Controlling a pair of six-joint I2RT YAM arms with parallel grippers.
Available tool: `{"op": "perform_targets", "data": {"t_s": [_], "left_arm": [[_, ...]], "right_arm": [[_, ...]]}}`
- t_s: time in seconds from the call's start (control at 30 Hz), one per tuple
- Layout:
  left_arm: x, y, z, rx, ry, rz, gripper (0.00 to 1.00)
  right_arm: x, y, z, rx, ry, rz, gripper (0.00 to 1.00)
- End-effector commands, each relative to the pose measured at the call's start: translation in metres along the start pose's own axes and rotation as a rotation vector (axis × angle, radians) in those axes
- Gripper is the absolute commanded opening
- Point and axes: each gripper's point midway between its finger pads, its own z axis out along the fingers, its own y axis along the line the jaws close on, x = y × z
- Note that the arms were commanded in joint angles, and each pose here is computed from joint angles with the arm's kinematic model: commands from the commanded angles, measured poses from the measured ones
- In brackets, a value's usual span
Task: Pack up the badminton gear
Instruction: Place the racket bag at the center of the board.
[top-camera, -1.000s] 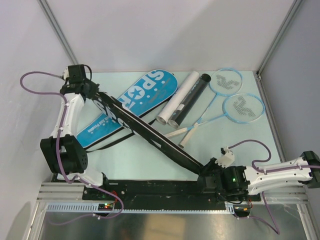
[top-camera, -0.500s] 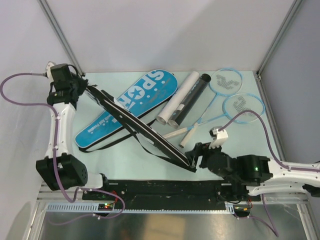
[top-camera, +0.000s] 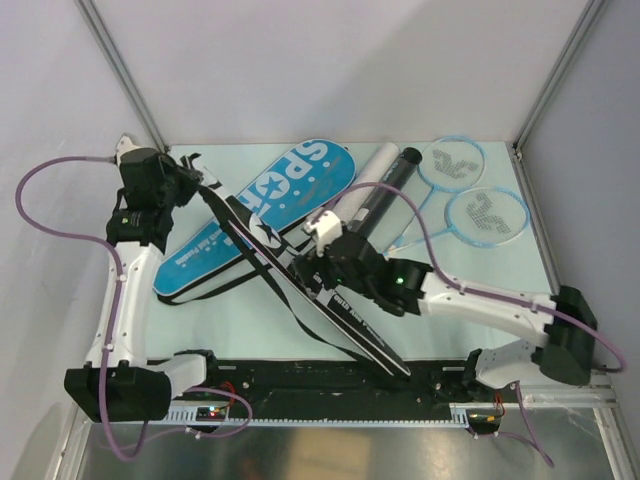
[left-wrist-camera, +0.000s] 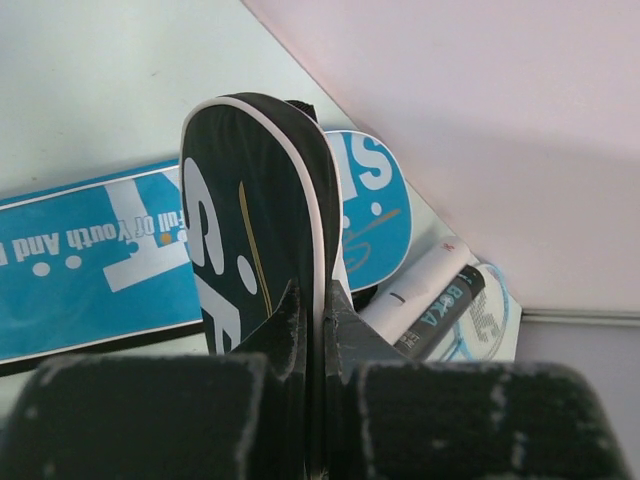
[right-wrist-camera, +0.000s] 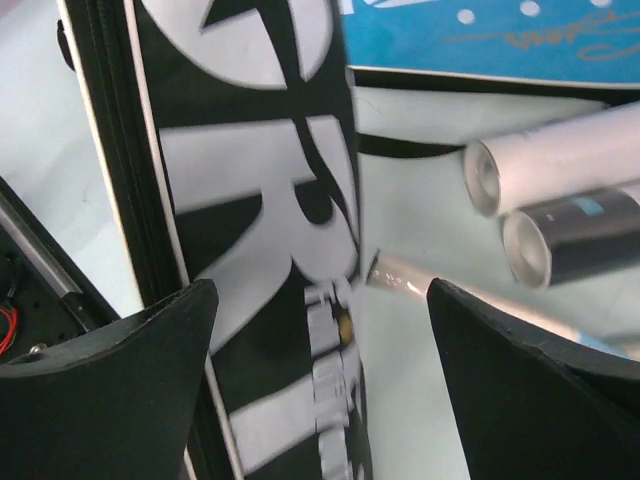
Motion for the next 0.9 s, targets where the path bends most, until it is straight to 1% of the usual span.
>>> {"op": "perform_targets", "data": {"t_s": [0.0, 0.1, 0.2, 0.27, 0.33, 0.43, 0.5, 0.57, 0.67, 0.77, 0.87], "left_arm": [[-0.026, -0.035, -0.024, 0.103, -0.112, 0.037, 0.00], [-0.029, -0.040, -0.024, 0.111, -0.115, 0.047, 0.00], [-0.017, -0.050, -0.027, 0.132, -0.099, 0.081, 0.00], [-0.016, -0.051, -0.025, 0.125, -0.105, 0.112, 0.00], [-0.020, -0.054, -0.023, 0.126, -0.114, 0.176, 0.00], [-0.038, -0.060, -0.025, 0.122, -0.166, 0.336, 0.00], [-0.051, -0.068, -0.030, 0.133, -0.193, 0.457, 0.00], [-0.062, -0.076, -0.034, 0.142, -0.194, 0.564, 0.00], [-0.080, -0.086, -0.044, 0.134, -0.205, 0.680, 0.00], [-0.101, -0.088, -0.046, 0.084, -0.222, 0.782, 0.00], [-0.123, -0.087, -0.050, 0.023, -0.258, 0.910, 0.00]], "right_arm": [[-0.029, 0.021, 0.021, -0.039, -0.040, -0.106, 0.91], [-0.028, 0.027, 0.034, -0.031, -0.041, -0.107, 0.89], [-0.030, 0.031, 0.040, -0.039, -0.035, -0.081, 0.87], [-0.037, 0.030, 0.036, -0.026, -0.043, -0.046, 0.87], [-0.046, 0.025, 0.028, -0.013, -0.048, 0.006, 0.88], [-0.059, 0.010, 0.008, 0.015, -0.055, 0.081, 0.88], [-0.063, 0.001, -0.006, 0.029, -0.056, 0.101, 0.89], [-0.063, -0.007, -0.017, 0.037, -0.052, 0.107, 0.90], [-0.056, -0.023, -0.029, 0.074, -0.035, 0.130, 0.90], [-0.051, -0.038, -0.037, 0.102, -0.025, 0.194, 0.90], [-0.047, -0.045, -0.040, 0.092, -0.026, 0.239, 0.90]]}}
